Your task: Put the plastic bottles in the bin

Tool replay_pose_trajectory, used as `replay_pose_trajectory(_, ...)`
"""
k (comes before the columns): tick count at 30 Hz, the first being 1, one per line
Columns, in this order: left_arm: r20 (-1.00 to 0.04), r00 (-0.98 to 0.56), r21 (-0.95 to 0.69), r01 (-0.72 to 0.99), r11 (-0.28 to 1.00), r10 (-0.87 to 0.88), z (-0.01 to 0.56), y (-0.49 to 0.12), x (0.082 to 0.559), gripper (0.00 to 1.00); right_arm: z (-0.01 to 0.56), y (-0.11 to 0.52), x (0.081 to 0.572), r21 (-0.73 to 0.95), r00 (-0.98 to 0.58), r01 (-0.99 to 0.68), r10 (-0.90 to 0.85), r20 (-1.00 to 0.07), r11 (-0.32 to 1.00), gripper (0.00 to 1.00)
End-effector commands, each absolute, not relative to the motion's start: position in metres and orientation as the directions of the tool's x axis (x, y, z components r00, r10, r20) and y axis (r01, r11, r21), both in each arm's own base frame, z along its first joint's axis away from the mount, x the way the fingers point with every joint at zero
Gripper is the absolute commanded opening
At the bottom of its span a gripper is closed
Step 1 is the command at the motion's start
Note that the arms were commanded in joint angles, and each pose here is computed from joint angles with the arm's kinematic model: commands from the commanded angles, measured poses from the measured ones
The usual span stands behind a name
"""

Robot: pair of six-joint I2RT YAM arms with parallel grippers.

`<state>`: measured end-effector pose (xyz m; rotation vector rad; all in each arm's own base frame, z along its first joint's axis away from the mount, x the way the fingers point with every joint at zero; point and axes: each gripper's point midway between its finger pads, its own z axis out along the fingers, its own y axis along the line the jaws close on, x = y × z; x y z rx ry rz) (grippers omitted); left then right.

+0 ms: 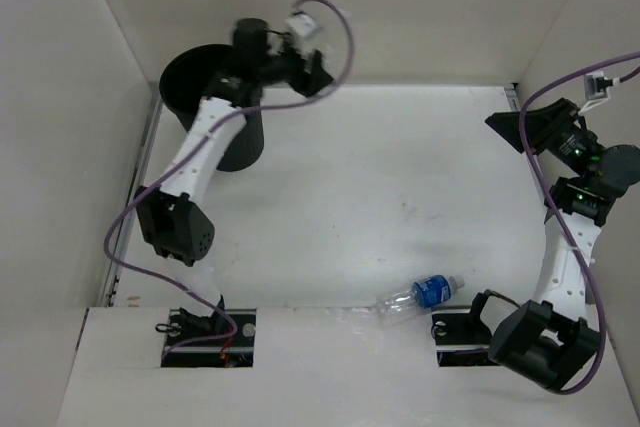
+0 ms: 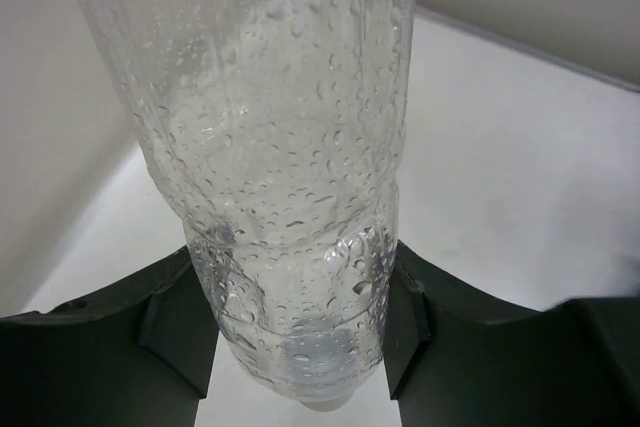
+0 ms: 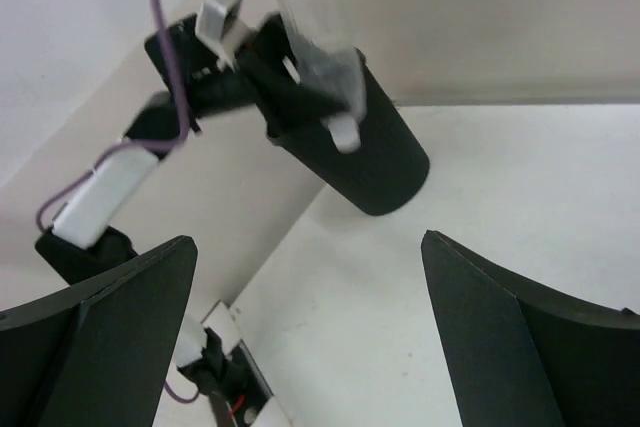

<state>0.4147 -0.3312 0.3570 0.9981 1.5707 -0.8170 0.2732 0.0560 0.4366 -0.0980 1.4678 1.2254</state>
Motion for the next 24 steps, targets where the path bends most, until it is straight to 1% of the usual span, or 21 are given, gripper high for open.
replay_pose_trajectory(1,-0.977,0.077,0.19,0.737,0.649,0.199,0.434,-0.199,0.447,0.01,0.423,0.056,0.256,0.507,-0.288,-0.693,0.448,-0.846,0.512,1.0)
replay_pose_trajectory(3,-0.975,0.087,0.21,0.646,0.734,0.202,0.447,-0.136,0.46,0.01,0.416,0.052,0.253,0.502,-0.285,-0.684,0.44,-0.852,0.53,1.0)
replay_pose_trajectory(6,-0.977,0.075,0.207,0.566,0.798,0.2,0.445,-0.074,0.46,0.01,0.415,0.051,0.25,0.494,-0.277,-0.679,0.433,-0.858,0.543,1.0)
replay_pose_trajectory(9,-0.978,0.061,0.199,0.545,0.815,0.198,0.427,-0.053,0.455,0.01,0.418,0.054,0.248,0.497,-0.282,-0.681,0.433,-0.856,0.538,1.0)
replay_pose_trajectory(13,-0.981,0.024,0.177,0.539,0.824,0.195,0.395,-0.047,0.458,0.03,0.426,0.063,0.242,0.486,-0.283,-0.7,0.421,-0.861,0.524,1.0)
replay_pose_trajectory(14,-0.981,0.015,0.17,0.536,0.827,0.193,0.388,-0.045,0.459,0.1,0.427,0.065,0.24,0.485,-0.285,-0.701,0.417,-0.863,0.523,1.0)
replay_pose_trajectory(15,-0.982,0.006,0.164,0.534,0.829,0.191,0.38,-0.045,0.459,0.24,0.428,0.066,0.238,0.481,-0.283,-0.703,0.414,-0.865,0.525,1.0)
replay_pose_trajectory(16,-0.982,0.002,0.162,0.528,0.834,0.19,0.374,-0.043,0.459,0.5,0.428,0.066,0.236,0.479,-0.285,-0.702,0.408,-0.867,0.526,1.0)
replay_pose_trajectory(17,-0.982,0.001,0.161,0.528,0.834,0.189,0.37,-0.043,0.458,0.81,0.426,0.067,0.233,0.478,-0.293,-0.704,0.399,-0.869,0.525,1.0)
replay_pose_trajectory(18,-0.982,0.004,0.164,0.522,0.837,0.19,0.367,-0.041,0.458,1.0,0.425,0.069,0.231,0.478,-0.3,-0.706,0.39,-0.871,0.523,1.0)
replay_pose_trajectory(24,-0.981,0.005,0.176,0.455,0.873,0.196,0.366,-0.019,0.458,1.0,0.418,0.064,0.224,0.438,-0.279,-0.701,0.349,-0.895,0.563,1.0)
